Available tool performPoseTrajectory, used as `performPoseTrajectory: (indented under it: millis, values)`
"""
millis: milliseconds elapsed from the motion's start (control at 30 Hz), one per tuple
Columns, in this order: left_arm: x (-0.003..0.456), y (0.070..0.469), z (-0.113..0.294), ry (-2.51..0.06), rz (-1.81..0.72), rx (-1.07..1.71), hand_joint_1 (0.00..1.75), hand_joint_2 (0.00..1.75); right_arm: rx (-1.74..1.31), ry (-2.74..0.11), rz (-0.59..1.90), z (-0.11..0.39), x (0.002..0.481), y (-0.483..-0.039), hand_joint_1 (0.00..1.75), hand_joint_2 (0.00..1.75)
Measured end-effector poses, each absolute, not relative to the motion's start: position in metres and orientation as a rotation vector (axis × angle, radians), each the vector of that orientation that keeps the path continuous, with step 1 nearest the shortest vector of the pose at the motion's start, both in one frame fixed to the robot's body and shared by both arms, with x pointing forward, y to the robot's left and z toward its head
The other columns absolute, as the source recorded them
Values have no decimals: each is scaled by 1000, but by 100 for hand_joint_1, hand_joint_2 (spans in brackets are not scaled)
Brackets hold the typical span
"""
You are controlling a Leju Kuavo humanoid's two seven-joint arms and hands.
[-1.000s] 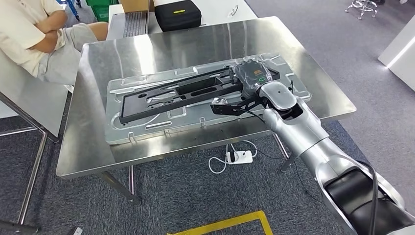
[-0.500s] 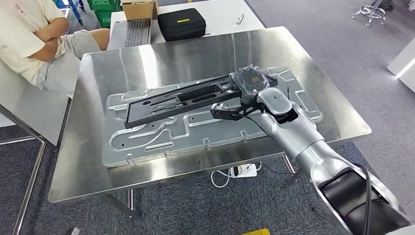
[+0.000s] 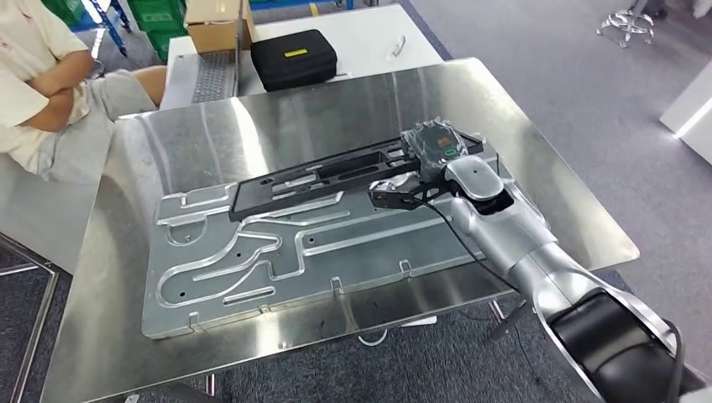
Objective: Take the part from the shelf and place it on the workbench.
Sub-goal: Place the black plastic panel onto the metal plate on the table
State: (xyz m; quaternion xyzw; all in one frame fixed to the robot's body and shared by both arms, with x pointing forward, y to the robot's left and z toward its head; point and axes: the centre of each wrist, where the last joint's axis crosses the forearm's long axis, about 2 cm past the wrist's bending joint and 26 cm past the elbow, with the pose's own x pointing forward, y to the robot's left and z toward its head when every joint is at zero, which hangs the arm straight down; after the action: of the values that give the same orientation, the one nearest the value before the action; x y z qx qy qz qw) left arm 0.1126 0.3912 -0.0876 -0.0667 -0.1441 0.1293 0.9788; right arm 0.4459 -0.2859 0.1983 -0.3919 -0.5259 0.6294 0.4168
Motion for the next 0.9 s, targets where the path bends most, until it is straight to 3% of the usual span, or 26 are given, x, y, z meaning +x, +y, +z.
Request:
performPoseTrajectory:
  millis: [67, 167, 300, 900]
  values:
    - [114, 392, -87, -295, 277, -144, 0, 175, -977, -1309, 1581, 194, 445, -286, 0, 0]
    - [113, 392, -87, -293, 303, -175, 0, 175, -973, -1292, 1580, 190, 444, -290, 0, 0]
    - [112, 391, -88, -282, 323, -194, 0, 0, -953, -1269, 1589, 180, 441, -293, 0, 0]
    - [105, 390, -90, -252, 301, -170, 0, 0, -858, -1378, 1612, 180, 434, -264, 0, 0]
